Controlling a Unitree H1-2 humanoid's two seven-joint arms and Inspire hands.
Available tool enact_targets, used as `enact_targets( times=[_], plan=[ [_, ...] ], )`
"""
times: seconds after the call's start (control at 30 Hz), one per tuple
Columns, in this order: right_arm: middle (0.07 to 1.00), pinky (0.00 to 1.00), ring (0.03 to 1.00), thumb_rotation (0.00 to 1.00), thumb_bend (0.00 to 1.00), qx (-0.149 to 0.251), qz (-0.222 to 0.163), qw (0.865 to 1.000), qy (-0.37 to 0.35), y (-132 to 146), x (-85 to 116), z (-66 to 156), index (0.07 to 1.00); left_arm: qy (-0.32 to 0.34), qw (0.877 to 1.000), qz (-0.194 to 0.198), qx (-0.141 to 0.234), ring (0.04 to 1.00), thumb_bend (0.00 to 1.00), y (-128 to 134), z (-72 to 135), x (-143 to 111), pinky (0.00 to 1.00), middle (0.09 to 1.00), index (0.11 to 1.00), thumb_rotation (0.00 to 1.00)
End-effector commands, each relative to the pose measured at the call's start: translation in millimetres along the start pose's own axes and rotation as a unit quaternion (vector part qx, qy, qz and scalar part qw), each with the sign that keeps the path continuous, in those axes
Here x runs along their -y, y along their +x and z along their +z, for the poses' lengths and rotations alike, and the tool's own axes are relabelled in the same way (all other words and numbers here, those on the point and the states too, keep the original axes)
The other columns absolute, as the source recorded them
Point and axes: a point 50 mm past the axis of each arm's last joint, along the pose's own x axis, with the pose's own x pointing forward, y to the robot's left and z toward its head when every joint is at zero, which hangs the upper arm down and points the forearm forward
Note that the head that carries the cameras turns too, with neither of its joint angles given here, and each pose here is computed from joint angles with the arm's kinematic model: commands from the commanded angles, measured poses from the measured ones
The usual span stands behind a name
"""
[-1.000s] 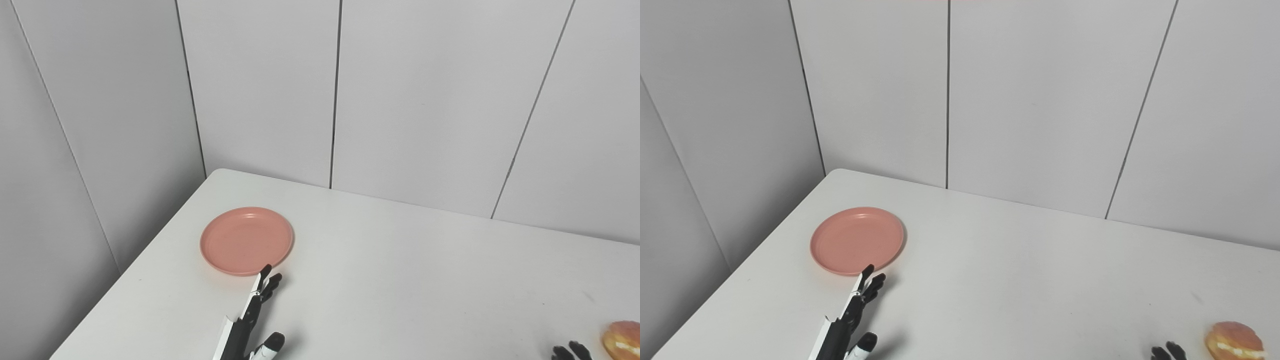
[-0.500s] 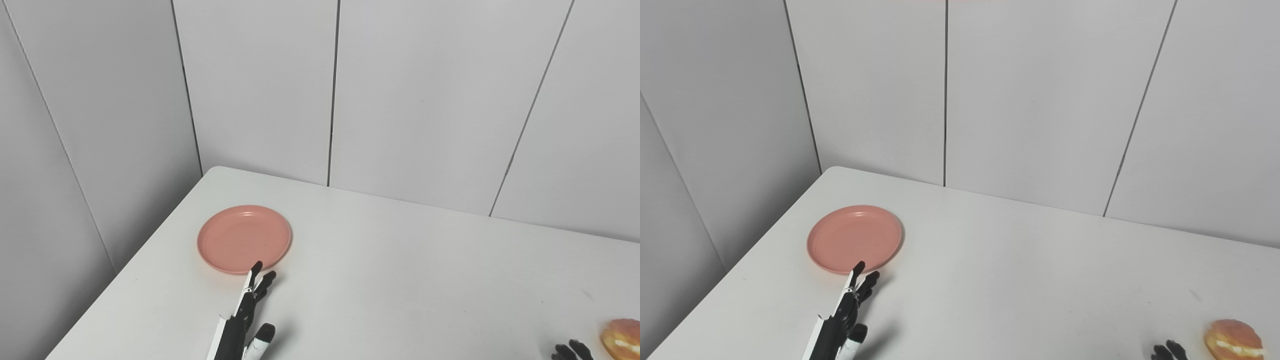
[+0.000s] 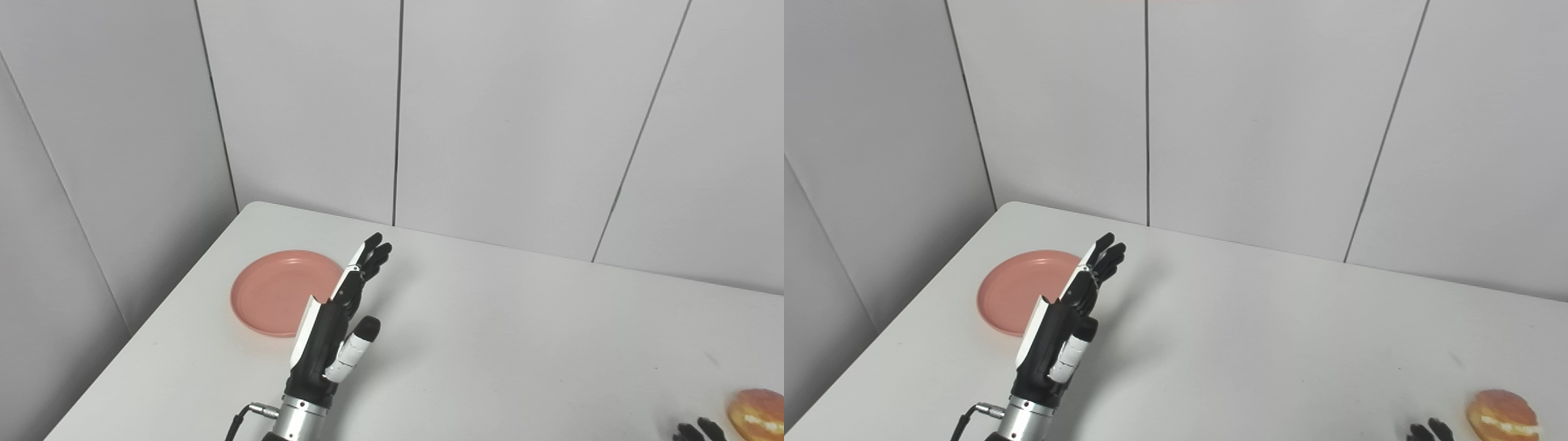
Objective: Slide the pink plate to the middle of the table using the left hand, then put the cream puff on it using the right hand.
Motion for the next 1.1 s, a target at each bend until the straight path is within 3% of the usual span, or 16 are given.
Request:
enact_targets(
  times=[0.0,0.37,0.63,1.07],
  plan=[
    [0.904,0.99,0.929,1.00,0.90,-0.094,-0.038,0.995,-0.003,-20,19,-34,0.928,0.000,0.999,0.011,0.039,0.930,0.97,17,5,-8,0.97,0.924,0.916,0.94],
    [0.889,0.97,0.920,1.00,0.91,-0.100,-0.038,0.994,0.000,-21,20,-35,0.926,0.072,0.994,0.060,0.054,0.898,0.99,57,7,-59,0.93,0.899,0.895,0.94],
    [0.886,0.98,0.923,1.00,0.92,-0.104,-0.037,0.994,-0.001,-20,21,-36,0.922,0.109,0.990,0.089,0.032,0.888,1.00,82,-10,-94,0.89,0.890,0.895,0.97],
    [0.878,0.96,0.914,1.00,0.91,-0.107,-0.034,0.994,-0.005,-22,20,-35,0.926,0.116,0.985,0.131,0.004,0.901,0.94,116,-45,-153,0.95,0.874,0.878,0.95]
  ],
)
